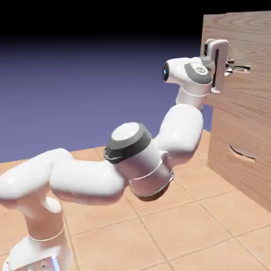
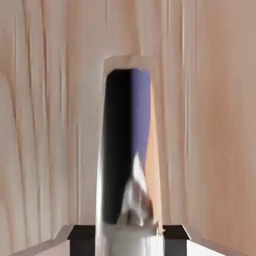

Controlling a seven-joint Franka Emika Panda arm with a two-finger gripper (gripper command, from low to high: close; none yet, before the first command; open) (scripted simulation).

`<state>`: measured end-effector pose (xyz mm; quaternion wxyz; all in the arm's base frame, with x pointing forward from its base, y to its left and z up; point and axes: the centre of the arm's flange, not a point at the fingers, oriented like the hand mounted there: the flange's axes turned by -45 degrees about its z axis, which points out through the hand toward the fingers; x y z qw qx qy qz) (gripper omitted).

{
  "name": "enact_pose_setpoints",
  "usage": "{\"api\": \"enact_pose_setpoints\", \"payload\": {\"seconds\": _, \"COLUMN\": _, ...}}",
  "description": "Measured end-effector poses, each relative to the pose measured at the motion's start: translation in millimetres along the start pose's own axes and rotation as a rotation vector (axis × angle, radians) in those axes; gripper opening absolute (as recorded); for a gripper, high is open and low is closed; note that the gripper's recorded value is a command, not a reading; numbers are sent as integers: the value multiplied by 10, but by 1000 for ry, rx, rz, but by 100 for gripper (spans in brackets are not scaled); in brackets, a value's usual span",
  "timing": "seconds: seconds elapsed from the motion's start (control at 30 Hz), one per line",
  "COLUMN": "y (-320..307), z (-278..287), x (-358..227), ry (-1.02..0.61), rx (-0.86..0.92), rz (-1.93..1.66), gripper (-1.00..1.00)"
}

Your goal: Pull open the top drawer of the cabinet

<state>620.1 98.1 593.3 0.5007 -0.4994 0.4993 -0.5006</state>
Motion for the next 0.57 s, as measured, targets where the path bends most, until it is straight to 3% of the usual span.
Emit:
{"api": "enact_pose_setpoints", "payload": {"seconds": 0.43, "y": -4, "z": -1379, "x": 0, "ry": 0, "rx": 0, "rz": 0, "gripper": -100}}
{"api": "enact_pose_setpoints", "payload": {"seconds": 0.47, "y": -4, "z": -1482, "x": 0, "ry": 0, "rx": 0, "rz": -1, "gripper": 100}}
{"api": "enact_pose_setpoints", "payload": {"seconds": 0.57, "y": -9, "z": -1611, "x": 3, "ry": -1, "rx": -3, "rz": 1, "gripper": 100}}
